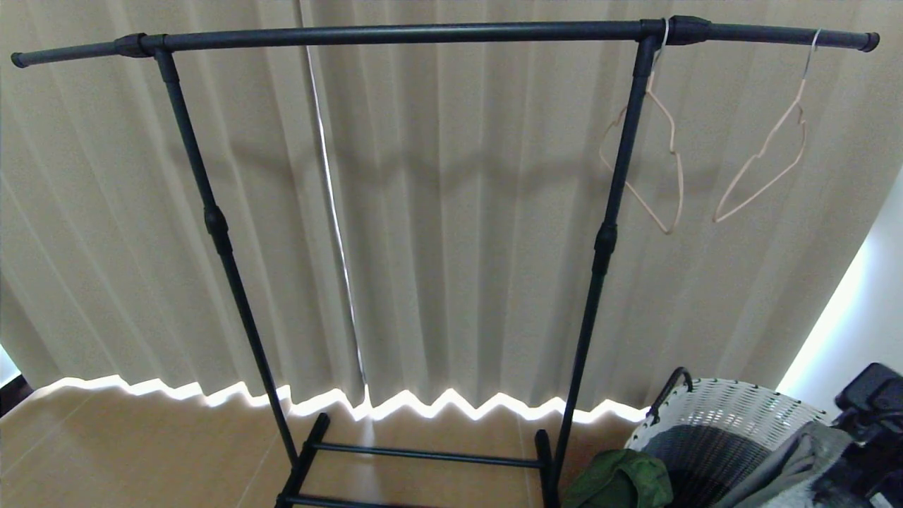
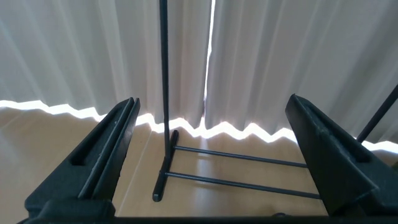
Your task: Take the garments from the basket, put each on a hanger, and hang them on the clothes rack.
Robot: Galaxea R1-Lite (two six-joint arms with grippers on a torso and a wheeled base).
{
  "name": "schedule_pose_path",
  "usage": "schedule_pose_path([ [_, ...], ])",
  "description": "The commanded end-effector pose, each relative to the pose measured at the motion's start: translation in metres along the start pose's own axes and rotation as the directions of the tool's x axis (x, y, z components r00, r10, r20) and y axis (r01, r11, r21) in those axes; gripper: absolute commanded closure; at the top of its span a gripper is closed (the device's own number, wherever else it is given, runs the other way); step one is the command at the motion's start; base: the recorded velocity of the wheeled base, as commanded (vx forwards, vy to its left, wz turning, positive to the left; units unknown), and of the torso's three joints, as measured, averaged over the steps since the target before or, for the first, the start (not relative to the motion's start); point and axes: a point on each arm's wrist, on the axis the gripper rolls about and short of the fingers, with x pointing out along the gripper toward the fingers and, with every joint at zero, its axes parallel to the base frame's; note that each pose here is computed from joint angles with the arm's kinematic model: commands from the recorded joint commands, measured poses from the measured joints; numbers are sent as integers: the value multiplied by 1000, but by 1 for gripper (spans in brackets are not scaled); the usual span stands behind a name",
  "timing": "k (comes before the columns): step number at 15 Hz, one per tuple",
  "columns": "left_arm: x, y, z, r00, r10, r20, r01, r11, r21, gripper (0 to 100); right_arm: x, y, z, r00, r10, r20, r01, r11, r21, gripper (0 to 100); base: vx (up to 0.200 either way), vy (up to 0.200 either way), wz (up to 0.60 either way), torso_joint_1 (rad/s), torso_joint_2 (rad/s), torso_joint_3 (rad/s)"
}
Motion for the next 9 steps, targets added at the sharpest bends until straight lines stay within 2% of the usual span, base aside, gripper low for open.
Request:
schedule_pose_path([
  [1, 0, 0, 0, 1000, 1, 0, -1, 1000, -1, 0, -89, -22, 11, 972, -142, 185, 115, 982, 148, 100, 0, 0, 0, 0, 0, 0],
  [2, 0, 0, 0, 1000, 1, 0, -1, 1000, 1, 0, -98, -23, 10, 974, -138, 181, 103, 976, 193, 100, 0, 0, 0, 0, 0, 0],
  [4, 0, 0, 0, 1000, -1, 0, 1, 1000, 2, 0, -106, -19, 2, 974, -137, 178, 87, 961, 261, 100, -200, 0, 0, 2, 5, 7],
  [9, 0, 0, 0, 1000, -7, 0, 7, 1000, 12, 0, -116, -3, -23, 961, -169, 220, 103, 953, 284, 100, -200, 0, 0, -1, 2, 3],
])
